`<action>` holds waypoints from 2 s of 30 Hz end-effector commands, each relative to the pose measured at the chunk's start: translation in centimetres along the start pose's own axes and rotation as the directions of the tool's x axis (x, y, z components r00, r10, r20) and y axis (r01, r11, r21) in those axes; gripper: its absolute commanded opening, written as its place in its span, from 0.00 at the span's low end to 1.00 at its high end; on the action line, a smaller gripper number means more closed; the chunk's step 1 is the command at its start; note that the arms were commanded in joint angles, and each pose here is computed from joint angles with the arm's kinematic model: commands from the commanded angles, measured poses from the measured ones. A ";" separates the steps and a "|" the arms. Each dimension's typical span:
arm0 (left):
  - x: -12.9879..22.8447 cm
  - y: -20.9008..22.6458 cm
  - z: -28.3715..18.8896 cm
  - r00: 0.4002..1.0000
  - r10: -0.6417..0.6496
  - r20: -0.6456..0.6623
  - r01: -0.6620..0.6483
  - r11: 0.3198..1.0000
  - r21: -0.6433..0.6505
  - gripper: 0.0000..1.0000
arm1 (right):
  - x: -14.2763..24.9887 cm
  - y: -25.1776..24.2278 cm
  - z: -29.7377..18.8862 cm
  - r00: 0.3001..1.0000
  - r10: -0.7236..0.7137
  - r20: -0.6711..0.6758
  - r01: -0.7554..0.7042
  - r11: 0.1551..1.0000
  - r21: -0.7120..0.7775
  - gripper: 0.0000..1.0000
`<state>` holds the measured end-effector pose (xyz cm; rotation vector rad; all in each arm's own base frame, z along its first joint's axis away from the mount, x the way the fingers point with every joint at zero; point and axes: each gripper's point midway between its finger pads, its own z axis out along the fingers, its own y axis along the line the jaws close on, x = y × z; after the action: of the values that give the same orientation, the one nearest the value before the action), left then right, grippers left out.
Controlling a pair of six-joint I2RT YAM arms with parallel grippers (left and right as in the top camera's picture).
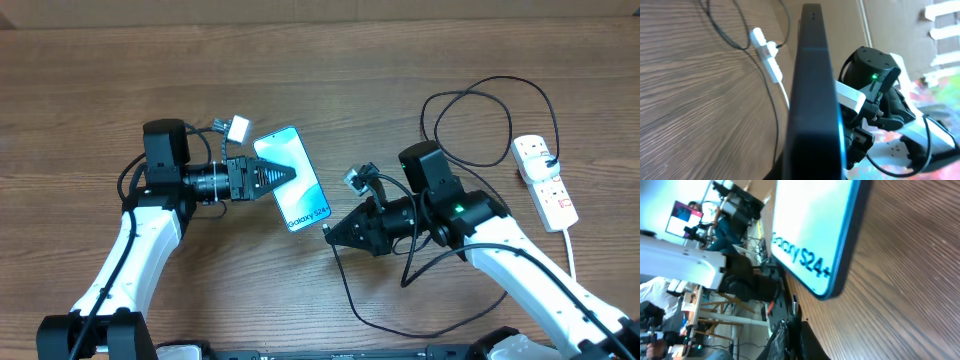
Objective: Plug charger to phone and switch on socket
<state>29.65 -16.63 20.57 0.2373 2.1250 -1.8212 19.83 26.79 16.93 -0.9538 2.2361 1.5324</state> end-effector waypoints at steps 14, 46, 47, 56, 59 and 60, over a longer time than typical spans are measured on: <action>0.4 -2.8 -0.3 0.997 0.060 -0.054 -0.052 0.988 0.143 0.04 | -1.2 2.8 0.6 0.993 -0.112 0.018 0.114 0.990 -0.087 0.04; 0.3 -3.1 -0.4 0.995 0.089 -0.056 -0.079 0.984 0.158 0.04 | -1.7 2.3 0.9 0.998 -0.052 0.022 0.055 0.984 -0.170 0.04; 0.4 -3.3 -0.4 0.993 0.100 -0.059 -0.089 0.982 0.169 0.04 | -1.7 2.3 0.9 0.998 -0.052 0.022 0.055 0.984 -0.167 0.04; 0.4 -3.6 -0.4 0.992 0.114 -0.062 -0.101 0.978 0.181 0.04 | -1.7 2.3 0.9 0.998 -0.055 0.024 0.059 0.984 -0.168 0.04; 0.4 -3.6 -0.4 0.992 0.113 -0.062 -0.100 0.978 0.180 0.04 | -1.8 2.3 0.9 0.998 -0.058 0.025 0.061 0.984 -0.168 0.04; 0.4 -3.6 -0.4 0.992 0.114 -0.062 -0.101 0.978 0.181 0.04 | -1.8 2.3 0.9 0.998 -0.059 0.026 0.063 0.984 -0.168 0.04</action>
<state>28.42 -16.92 22.99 0.4143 1.9906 -1.9297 18.93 28.59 18.50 -1.0289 2.0998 1.7323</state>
